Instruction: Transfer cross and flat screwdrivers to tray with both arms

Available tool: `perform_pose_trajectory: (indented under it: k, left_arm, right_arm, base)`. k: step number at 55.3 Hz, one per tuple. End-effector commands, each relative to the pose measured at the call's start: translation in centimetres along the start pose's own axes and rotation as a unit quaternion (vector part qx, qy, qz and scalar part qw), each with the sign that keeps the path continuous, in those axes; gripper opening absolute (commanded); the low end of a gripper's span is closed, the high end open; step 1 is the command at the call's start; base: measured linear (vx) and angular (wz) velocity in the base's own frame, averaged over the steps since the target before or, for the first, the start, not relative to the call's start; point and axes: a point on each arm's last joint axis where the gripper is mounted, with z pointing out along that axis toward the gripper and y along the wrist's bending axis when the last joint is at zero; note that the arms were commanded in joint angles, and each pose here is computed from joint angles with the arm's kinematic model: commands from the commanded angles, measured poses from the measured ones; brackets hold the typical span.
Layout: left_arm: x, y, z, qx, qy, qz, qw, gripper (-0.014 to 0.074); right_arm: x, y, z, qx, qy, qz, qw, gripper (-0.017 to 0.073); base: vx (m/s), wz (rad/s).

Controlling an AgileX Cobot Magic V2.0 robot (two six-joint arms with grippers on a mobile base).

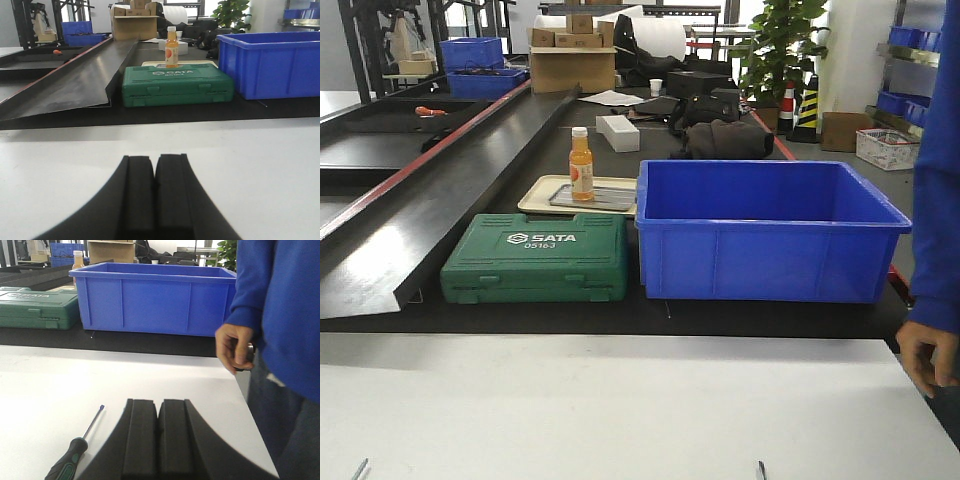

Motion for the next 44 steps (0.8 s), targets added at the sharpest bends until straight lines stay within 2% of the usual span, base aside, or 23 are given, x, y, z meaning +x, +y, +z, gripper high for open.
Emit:
perform_pose_trajectory:
  k: [1,32,41,44]
  left_arm:
    - [-1.5,0.0,-0.1,0.002,-0.049,-0.005,0.999,-0.0006]
    - [-1.6,0.0,-0.1,0.002,-0.055,-0.005,0.998,-0.0006]
    - [-2.4,0.0,-0.2,0.002,-0.095,-0.005,0.995,-0.0006]
    - [-2.8,0.0,-0.3,0.003,-0.113,-0.017,0.993,-0.0005]
  right_arm:
    - [-0.6,0.0,0.0,0.001,-0.044,-0.004,0.999,-0.0008]
    - [-0.6,0.0,0.0,0.001,-0.044,-0.004,0.999,-0.0008]
    - [-0.9,0.0,-0.1,0.0,-0.059,-0.005,0.998,-0.0008]
    - [-1.2,0.0,-0.1,0.0,-0.072,-0.005,0.997,-0.0008]
  base:
    - [0.0,0.0]
    - [0.0,0.0]
    - [0.0,0.0]
    - [0.0,0.0]
